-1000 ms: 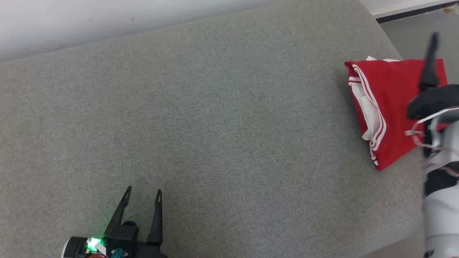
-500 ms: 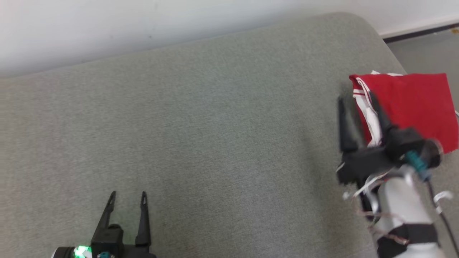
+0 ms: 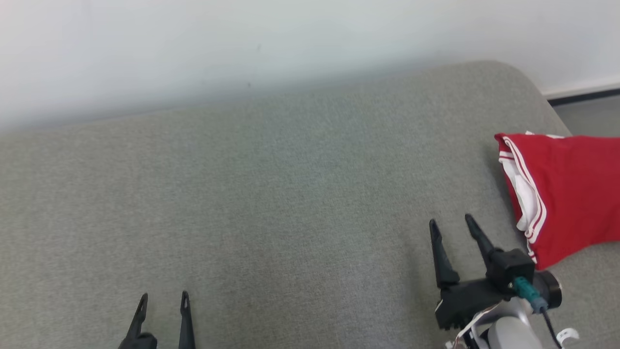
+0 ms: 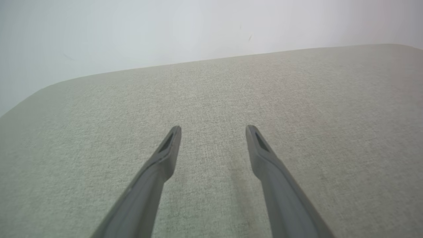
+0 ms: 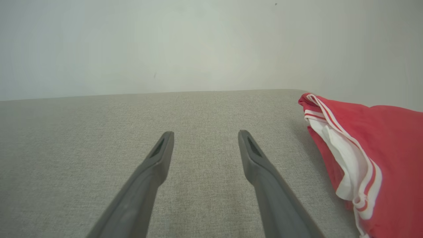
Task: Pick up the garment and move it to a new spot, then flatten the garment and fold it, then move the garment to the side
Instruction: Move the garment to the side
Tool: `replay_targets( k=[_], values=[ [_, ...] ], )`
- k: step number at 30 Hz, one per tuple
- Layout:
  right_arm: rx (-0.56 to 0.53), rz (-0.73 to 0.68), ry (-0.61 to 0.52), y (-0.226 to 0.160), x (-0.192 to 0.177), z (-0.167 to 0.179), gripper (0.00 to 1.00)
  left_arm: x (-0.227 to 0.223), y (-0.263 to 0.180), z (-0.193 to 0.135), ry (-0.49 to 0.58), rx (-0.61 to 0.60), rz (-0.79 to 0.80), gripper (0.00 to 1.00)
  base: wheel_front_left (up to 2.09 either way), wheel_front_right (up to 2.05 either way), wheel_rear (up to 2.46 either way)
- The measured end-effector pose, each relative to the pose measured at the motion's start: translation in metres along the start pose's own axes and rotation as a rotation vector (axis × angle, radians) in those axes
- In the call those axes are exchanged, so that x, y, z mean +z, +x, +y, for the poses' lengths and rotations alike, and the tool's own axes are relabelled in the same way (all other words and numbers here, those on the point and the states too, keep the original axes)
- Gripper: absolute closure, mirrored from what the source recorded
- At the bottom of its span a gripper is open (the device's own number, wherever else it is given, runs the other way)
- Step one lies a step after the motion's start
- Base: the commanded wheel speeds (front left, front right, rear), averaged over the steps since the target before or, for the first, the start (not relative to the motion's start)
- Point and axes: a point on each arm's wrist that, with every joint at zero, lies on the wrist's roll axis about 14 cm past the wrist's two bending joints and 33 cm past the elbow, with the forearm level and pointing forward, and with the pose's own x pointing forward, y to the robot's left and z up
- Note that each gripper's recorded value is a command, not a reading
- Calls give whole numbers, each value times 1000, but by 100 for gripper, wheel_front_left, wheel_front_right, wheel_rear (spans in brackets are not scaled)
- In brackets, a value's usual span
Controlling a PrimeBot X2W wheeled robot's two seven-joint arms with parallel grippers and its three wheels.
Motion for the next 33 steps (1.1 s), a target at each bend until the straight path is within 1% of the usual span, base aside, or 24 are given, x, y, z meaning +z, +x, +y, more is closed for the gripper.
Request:
replay_targets(
  k=[3,11,21,24,33],
  values=[
    [26,3,6,-7,-2,13,0,-2,-14,9,-4,28,7,0,0,0,0],
    [51,6,29,-16,-4,26,0,0,-31,25,-7,78,-1,0,0,0,0],
    [73,-32,59,-23,6,35,0,5,-50,40,-28,116,-22,0,0,0,0],
    [63,-38,89,-25,8,34,0,9,-54,43,-20,124,-35,0,0,0,0],
    [78,-32,84,-25,6,38,0,11,-58,49,-25,141,-46,0,0,0,0]
  ],
)
